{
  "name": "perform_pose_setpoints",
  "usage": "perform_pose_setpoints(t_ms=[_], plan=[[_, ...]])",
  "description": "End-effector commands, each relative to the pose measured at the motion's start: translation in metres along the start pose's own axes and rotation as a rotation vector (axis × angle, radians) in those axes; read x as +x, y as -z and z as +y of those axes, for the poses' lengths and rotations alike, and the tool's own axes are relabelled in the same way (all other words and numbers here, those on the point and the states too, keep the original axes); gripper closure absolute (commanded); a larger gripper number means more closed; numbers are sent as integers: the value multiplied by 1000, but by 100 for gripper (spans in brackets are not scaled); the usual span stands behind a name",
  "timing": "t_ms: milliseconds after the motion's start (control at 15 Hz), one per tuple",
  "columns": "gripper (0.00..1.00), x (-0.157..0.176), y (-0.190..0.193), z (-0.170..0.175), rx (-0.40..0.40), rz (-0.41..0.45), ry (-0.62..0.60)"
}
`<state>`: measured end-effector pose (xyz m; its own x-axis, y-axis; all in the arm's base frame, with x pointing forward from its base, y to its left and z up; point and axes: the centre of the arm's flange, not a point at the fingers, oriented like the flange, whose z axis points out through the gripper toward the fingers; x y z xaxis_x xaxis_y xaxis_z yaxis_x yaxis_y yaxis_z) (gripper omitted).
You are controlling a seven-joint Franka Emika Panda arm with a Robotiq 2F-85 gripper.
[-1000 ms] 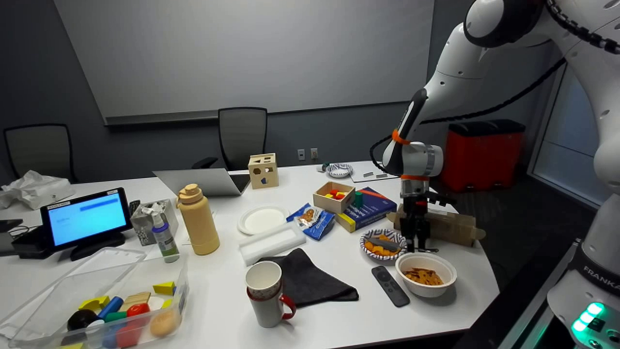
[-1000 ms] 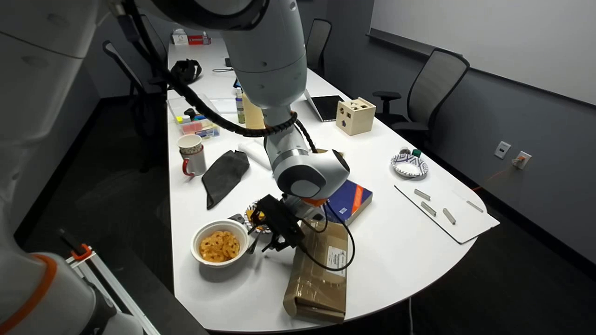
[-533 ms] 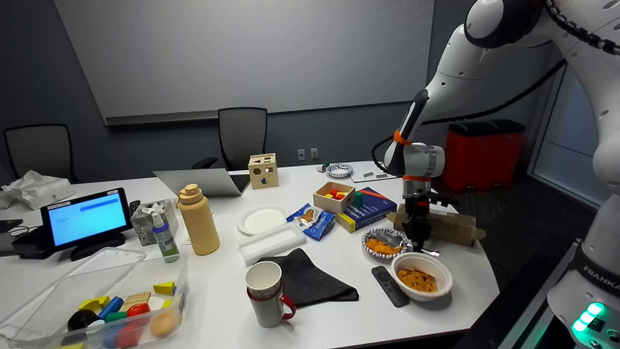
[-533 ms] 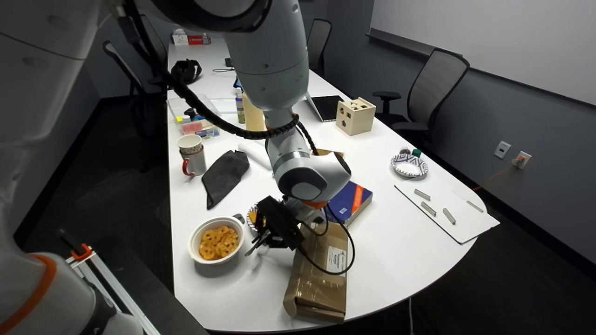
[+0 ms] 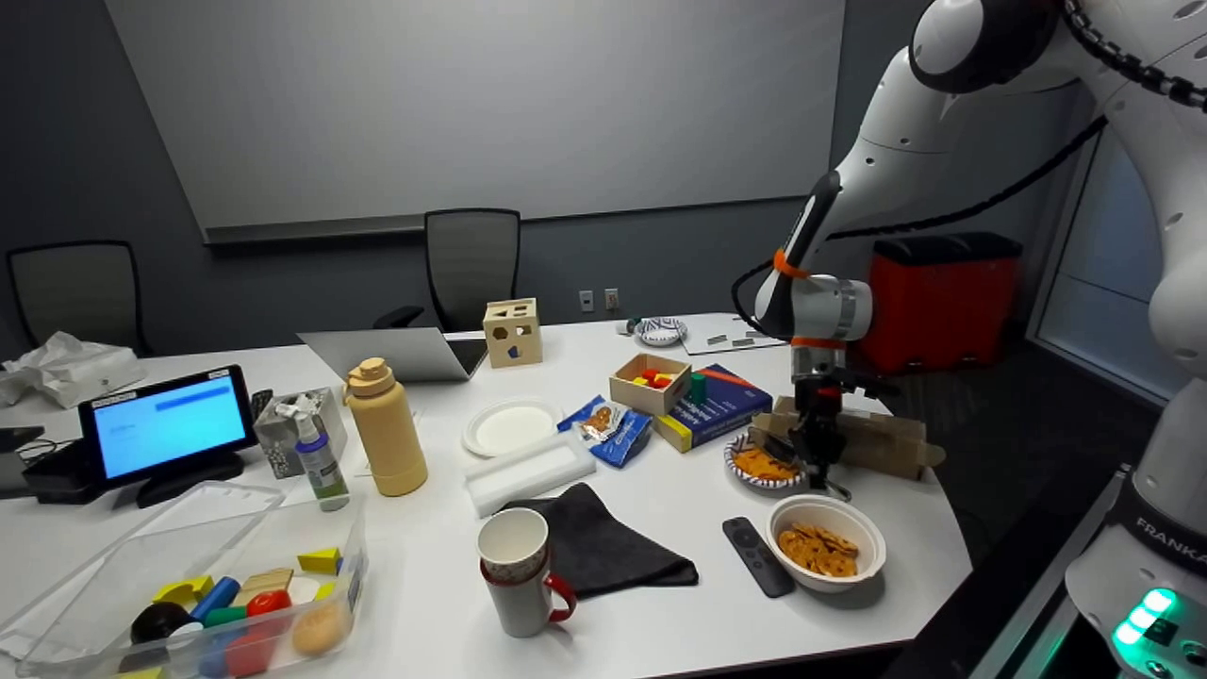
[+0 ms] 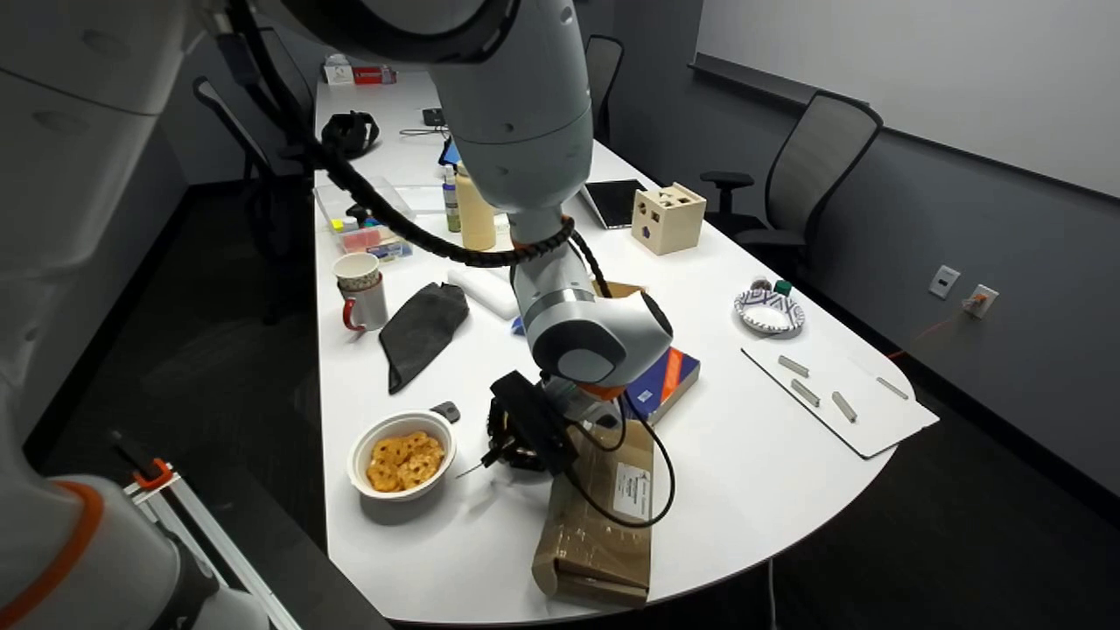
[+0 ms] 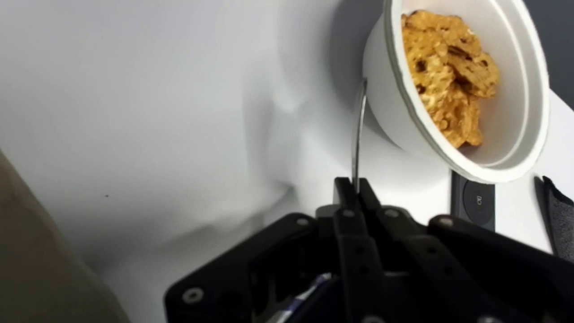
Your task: Pick up the spatula and scoop some chips from the white and purple bowl
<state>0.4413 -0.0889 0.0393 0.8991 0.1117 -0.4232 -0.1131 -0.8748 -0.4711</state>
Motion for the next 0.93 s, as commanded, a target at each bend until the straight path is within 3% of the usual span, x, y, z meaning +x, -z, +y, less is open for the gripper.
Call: perform_pose_setpoints(t_ms=[0,333,667,867], plan=[[99,0,20,-11,46,-39,-2],[99,-1,52,-37,152,-174,9],[99,8,66,-37,267,-365,-96],[99,6,63,-38,293,-458,-134]])
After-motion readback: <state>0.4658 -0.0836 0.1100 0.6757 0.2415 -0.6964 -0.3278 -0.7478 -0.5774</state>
